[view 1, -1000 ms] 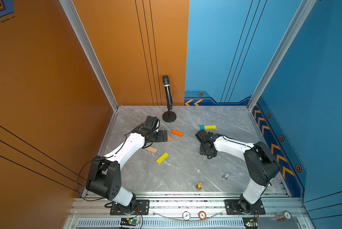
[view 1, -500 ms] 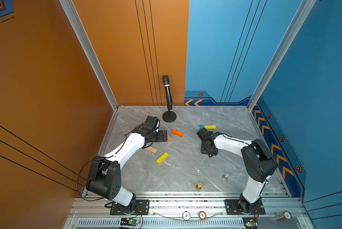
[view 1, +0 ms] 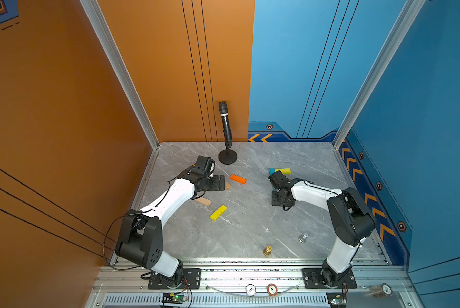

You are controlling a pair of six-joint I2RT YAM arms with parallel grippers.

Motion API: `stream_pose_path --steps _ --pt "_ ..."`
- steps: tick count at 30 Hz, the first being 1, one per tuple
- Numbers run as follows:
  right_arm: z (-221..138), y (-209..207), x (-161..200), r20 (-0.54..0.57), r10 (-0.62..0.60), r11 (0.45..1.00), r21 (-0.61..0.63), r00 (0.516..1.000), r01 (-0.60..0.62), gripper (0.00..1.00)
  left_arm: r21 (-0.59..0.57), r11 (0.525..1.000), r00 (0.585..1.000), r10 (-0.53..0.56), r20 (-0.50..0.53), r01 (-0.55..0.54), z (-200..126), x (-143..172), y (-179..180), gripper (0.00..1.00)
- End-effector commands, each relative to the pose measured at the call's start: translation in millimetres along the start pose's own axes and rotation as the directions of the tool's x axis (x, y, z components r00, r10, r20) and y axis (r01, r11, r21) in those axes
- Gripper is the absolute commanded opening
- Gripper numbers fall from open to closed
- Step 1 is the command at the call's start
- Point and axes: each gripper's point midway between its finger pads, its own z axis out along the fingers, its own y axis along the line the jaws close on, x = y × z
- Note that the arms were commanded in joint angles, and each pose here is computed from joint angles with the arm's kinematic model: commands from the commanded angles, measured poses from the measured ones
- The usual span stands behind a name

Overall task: Assemble the number 6 with building blocks
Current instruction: Assemble the building block at the center of the board.

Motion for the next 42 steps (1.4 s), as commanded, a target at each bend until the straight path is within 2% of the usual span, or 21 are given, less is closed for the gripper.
stream_pose_path --steps 1,7,15,19,29,42 --pt "11.2 -11.4 22.0 -0.073 -0.035 0.999 0.027 0.997 0.037 0.52 -0.006 1.000 0.999 0.025 0.023 -0.025 -2.4 -10.6 -4.1 0.98" --pt "-15.6 -17.1 9.2 -0.017 -0.018 0.999 0.046 1.000 0.019 0.52 -0.005 1.000 0.999 0.023 0.027 -0.023 -3.0 -11.5 -4.3 0.98" --pt "-72.0 -23.2 -26.3 0.144 0.069 0.997 0.030 0.987 -0.074 0.53 -0.001 1.000 0.999 0.024 0.025 -0.024 -3.4 -11.0 -5.1 0.98" --pt "-81.4 -25.7 -33.7 0.160 0.088 0.996 0.004 0.983 -0.089 0.53 0.002 1.000 0.999 0.027 0.026 -0.027 -3.9 -11.1 -6.3 0.98" --pt "-43.8 15.5 7.6 0.012 0.089 0.993 -0.079 0.996 -0.088 0.52 0.006 1.000 0.999 0.026 0.020 -0.026 -2.1 -10.0 -7.2 0.98" --pt "-3.9 29.1 15.5 -0.059 0.110 0.991 -0.073 0.992 -0.114 0.50 0.008 1.000 0.999 0.028 0.023 -0.028 -3.8 -10.3 -7.6 0.98"
